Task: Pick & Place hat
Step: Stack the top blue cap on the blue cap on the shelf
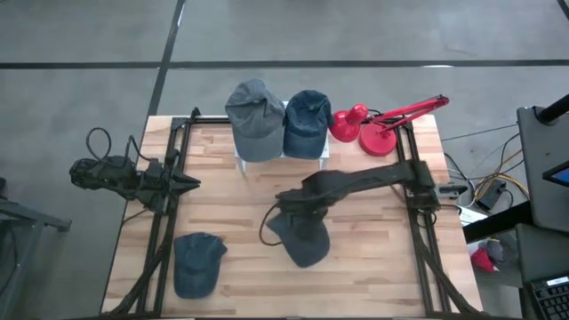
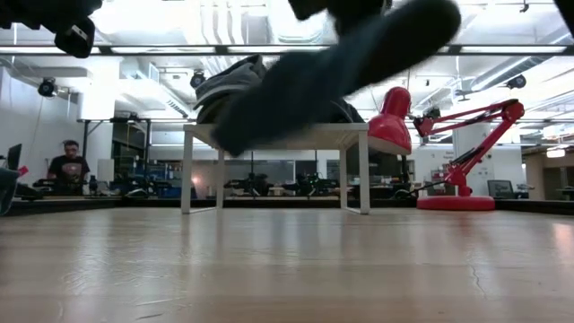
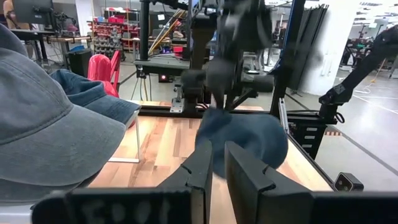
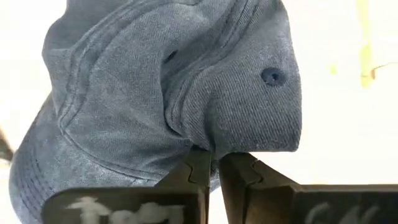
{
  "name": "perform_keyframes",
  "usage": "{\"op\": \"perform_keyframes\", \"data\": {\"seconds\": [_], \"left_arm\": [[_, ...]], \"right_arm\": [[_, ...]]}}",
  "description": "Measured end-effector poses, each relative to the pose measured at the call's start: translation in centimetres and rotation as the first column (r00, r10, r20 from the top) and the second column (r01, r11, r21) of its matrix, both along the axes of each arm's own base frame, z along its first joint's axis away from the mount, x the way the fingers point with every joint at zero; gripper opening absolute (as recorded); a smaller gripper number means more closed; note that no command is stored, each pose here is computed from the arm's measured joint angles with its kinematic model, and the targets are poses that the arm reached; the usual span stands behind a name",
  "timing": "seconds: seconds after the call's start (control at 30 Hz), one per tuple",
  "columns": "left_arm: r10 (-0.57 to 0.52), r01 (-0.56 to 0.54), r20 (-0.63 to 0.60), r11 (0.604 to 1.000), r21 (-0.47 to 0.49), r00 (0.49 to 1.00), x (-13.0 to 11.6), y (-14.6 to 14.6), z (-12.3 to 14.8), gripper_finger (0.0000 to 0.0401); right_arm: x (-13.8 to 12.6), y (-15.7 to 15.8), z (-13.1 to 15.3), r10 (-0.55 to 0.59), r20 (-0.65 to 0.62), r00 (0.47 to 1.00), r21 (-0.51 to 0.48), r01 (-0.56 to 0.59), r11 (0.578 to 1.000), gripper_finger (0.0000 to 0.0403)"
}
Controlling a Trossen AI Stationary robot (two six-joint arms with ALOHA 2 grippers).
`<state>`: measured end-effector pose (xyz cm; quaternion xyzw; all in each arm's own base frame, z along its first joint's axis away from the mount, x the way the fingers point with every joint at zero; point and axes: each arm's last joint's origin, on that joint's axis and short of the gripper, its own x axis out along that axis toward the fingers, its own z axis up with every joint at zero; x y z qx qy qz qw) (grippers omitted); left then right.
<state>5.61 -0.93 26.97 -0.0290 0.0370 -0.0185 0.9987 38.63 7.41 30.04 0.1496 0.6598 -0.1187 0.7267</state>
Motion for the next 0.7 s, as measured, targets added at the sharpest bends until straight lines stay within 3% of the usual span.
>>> {"op": "perform_keyframes", "data": {"seconds": [0.3,0.53,0.7], "left_arm": [[0.0,0.0,0.001,1.0,-0.002,1.0,0.0,0.0,0.0,0.0045],[0.002,-0.002,0.008,1.0,-0.031,1.0,0.0,0.0,0.1,0.0045],[0.003,-0.002,0.031,0.999,-0.045,1.0,0.0,0.0,0.3,0.0045]], "right_arm": [[-4.7,-1.0,8.2,-0.028,0.3,0.954,0.006,0.027,1.0,0.0011],[-8.3,-4.0,13.0,-0.095,0.504,0.859,-0.089,0.161,0.983,0.0011],[-10.4,-7.3,15.1,-0.152,0.585,0.797,-0.149,0.29,0.945,0.0011]]}}
